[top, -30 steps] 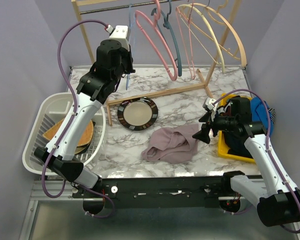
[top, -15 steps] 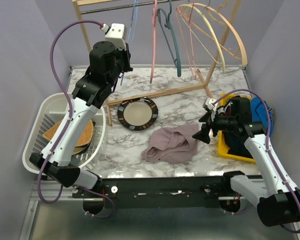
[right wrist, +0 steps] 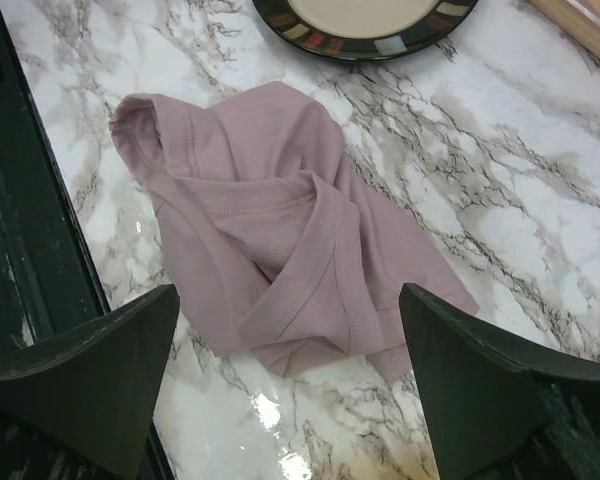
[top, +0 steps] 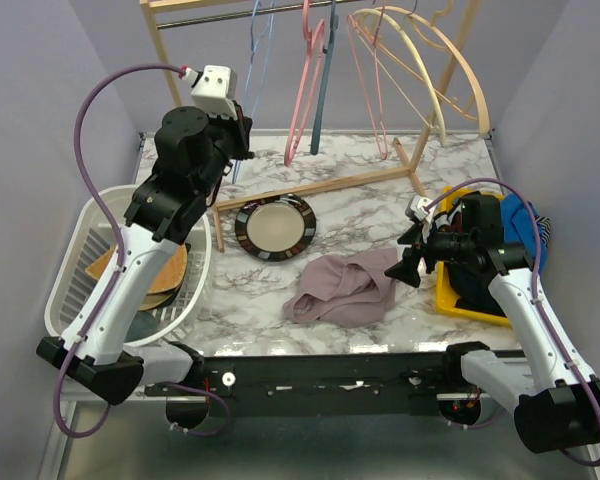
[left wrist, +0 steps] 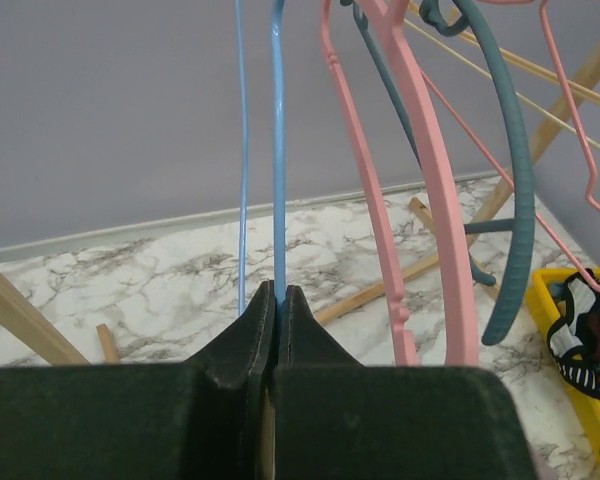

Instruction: Place the tank top on the hanger

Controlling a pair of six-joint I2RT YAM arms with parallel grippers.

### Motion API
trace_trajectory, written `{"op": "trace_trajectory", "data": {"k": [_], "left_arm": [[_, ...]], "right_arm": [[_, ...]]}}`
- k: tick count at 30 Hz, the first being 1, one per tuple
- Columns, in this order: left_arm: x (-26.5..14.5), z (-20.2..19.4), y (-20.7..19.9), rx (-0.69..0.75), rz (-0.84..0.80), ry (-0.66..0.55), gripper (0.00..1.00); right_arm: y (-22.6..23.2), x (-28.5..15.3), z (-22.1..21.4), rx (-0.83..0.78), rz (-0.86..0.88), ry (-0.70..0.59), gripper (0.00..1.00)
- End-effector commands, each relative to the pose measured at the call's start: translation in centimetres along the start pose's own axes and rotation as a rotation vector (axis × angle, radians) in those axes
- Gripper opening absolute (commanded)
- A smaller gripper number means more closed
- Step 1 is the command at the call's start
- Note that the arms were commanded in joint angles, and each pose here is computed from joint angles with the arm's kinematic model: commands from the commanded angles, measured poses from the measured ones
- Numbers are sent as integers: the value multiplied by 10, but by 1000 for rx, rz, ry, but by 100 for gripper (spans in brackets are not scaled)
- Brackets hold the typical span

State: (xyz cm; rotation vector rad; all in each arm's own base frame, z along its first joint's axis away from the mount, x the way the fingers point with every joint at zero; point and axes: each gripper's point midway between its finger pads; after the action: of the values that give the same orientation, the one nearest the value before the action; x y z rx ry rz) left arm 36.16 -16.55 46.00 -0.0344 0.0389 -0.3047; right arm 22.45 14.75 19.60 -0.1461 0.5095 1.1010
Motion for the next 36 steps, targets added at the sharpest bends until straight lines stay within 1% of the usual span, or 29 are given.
{"op": "trace_trajectory", "data": {"k": [1, 8, 9, 11, 12, 14, 18, 20, 21, 23, 24, 26, 27, 29, 33, 34, 36], "left_arm": [[-24, 7, -4, -30, -47, -53, 0], [-57, -21, -1, -75, -63, -37, 0], [-67, -35, 2, -82, -61, -27, 0], [-78, -45, 2, -117, -67, -30, 0], [-89, -59, 2, -129, -77, -21, 0], [-100, -72, 2, -163, -85, -12, 0], [-124, -121, 4, -235, -87, 44, 0], [-130, -139, 0, -275, -106, 74, 0], [-134, -156, -2, -313, -112, 101, 0], [-138, -171, -7, -344, -131, 129, 0], [-138, -188, -10, -386, -131, 164, 0], [-140, -193, -15, -432, -160, 151, 0], [-143, -205, -26, -447, -220, 186, 0], [-144, -213, -33, -477, -248, 202, 0], [-151, -237, -49, -474, -332, 297, 0], [-156, -241, -57, -472, -384, 330, 0], [-159, -248, -63, -459, -422, 362, 0]], "right_arm": [[6, 1, -6, 18, 29, 8, 100], [6, -1, -7, 13, 29, 12, 100], [7, -1, -6, 6, 30, 9, 100], [10, -2, -5, -6, 41, 0, 100], [11, -2, -4, -12, 45, -3, 100], [15, -3, -4, -22, 60, -12, 100], [21, -3, 0, -43, 92, -33, 100], [24, -3, 1, -53, 109, -43, 100], [24, -3, 2, -57, 112, -47, 100], [28, -5, 7, -68, 129, -59, 100], [29, -5, 9, -70, 136, -62, 100], [33, -6, 13, -74, 164, -67, 100], [33, -6, 14, -71, 172, -65, 100], [39, -7, 14, -62, 209, -57, 100], [41, -10, 15, -81, 241, -38, 100], [42, -11, 18, -103, 241, -41, 100], [42, -12, 19, -152, 239, -46, 100]]}}
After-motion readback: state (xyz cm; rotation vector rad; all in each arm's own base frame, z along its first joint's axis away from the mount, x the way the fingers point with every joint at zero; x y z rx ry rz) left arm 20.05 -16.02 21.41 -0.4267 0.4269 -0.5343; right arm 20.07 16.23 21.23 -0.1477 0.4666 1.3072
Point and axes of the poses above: each gripper's point midway between its finger pads, its own x axis out along the fingers, its own y axis along the line the jaws close on, z = x × y, and after that the axes turned 5 degrees about x, right-handed
